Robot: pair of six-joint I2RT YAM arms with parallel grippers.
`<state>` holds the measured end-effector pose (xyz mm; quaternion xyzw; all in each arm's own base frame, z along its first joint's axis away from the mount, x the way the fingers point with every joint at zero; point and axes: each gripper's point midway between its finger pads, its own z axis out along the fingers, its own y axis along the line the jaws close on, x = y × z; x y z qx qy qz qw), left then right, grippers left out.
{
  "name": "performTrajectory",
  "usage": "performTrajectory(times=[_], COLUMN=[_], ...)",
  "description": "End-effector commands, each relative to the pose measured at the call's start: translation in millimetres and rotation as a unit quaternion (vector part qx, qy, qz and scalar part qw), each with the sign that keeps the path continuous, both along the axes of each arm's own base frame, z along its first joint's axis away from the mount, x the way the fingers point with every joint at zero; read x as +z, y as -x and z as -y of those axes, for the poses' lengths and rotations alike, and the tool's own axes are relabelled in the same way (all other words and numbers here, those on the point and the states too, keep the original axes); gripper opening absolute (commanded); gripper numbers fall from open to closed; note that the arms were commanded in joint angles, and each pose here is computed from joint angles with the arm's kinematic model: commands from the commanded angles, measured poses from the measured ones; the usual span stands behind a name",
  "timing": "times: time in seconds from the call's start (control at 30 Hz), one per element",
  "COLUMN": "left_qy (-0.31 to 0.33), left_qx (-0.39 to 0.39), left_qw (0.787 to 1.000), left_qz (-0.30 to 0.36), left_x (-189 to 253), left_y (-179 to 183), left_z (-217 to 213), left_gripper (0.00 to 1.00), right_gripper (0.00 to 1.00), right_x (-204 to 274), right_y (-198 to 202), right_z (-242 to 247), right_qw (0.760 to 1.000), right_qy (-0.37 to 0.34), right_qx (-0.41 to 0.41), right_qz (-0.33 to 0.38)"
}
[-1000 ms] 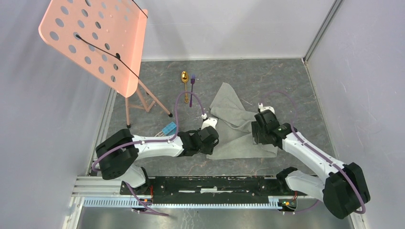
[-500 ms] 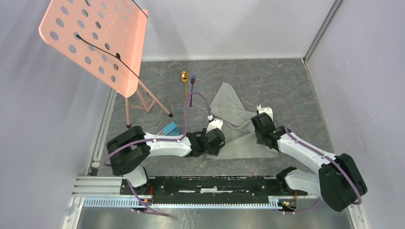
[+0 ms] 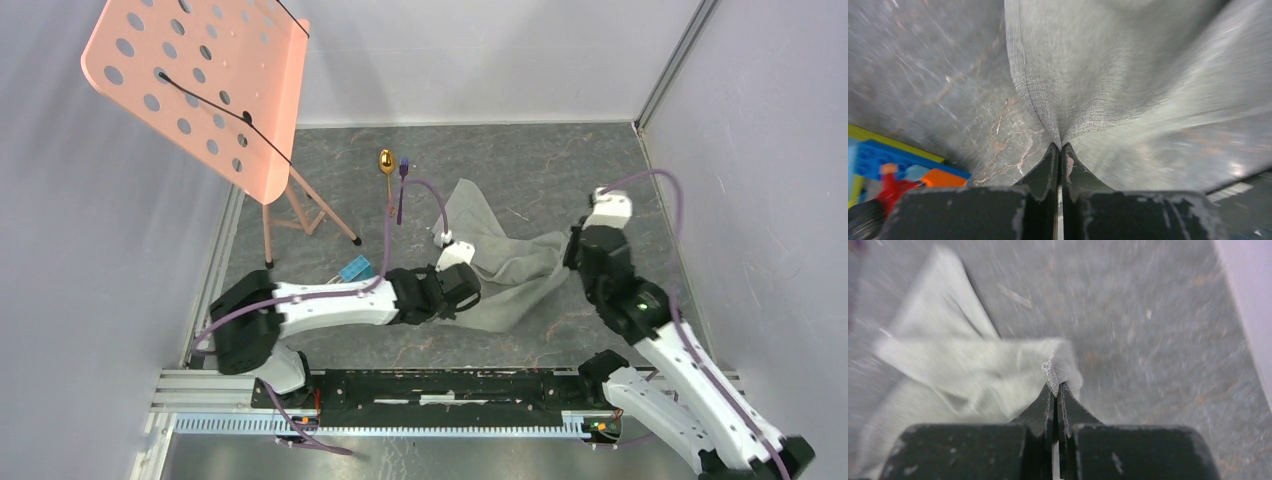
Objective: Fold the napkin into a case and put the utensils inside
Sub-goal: Pick up the crumpled napkin from the center of the board, then flatten out the crumpled napkin at the center of the board.
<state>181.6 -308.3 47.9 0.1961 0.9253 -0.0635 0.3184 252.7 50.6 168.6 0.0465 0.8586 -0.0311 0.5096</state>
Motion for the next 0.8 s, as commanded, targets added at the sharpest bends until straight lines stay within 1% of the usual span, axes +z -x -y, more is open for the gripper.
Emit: performTrajectory(times=[0.0,0.07,0.17,0.27,0.33,0.4,0.47,0.53,0.6,0.63,0.67,0.73,0.77], left_qy=[0.127,0.182,0.27,0.343,0.385,0.413,0.43,0.451,0.465,0.466,0.461,0.439,0.422], left_qx=[-0.037,-0.053,-0.09,-0.135,-0.163,-0.183,-0.19,-0.198,-0.194,-0.185,-0.168,-0.127,-0.099], left_qw=[0.984,0.968,0.932,0.893,0.868,0.849,0.837,0.821,0.809,0.809,0.812,0.828,0.838], left_qz=[0.12,0.165,0.224,0.257,0.268,0.273,0.28,0.289,0.302,0.308,0.314,0.324,0.33], left_x=[166,233,328,400,436,461,478,494,505,507,506,496,490], left_y=[-15,-16,-5,15,30,42,48,54,54,51,44,24,12], left_z=[22,19,10,-1,-8,-15,-21,-26,-30,-31,-31,-25,-23], left_gripper=[0.02,0.02,0.02,0.02,0.02,0.02,0.02,0.02,0.02,0.02,0.02,0.02,0.02], right_gripper=[0.0,0.0,0.0,0.0,0.0,0.0,0.0,0.0,0.0,0.0,0.0,0.0,0.0], right_x=[134,189,254,308,339,357,366,373,377,378,377,369,360], right_y=[8,22,49,86,113,135,148,157,162,161,158,145,133], right_z=[21,30,47,59,66,74,81,84,88,90,91,92,95], right_qw=[0.987,0.974,0.95,0.911,0.875,0.848,0.83,0.817,0.812,0.812,0.814,0.822,0.829], right_qy=[-0.049,-0.076,-0.115,-0.167,-0.2,-0.221,-0.238,-0.244,-0.246,-0.247,-0.246,-0.241,-0.237], right_qx=[-0.034,-0.036,-0.04,-0.019,0.005,0.014,0.013,0.017,0.013,0.008,0.001,-0.024,-0.053], right_qz=[0.15,0.209,0.286,0.375,0.44,0.482,0.505,0.522,0.529,0.529,0.527,0.515,0.503])
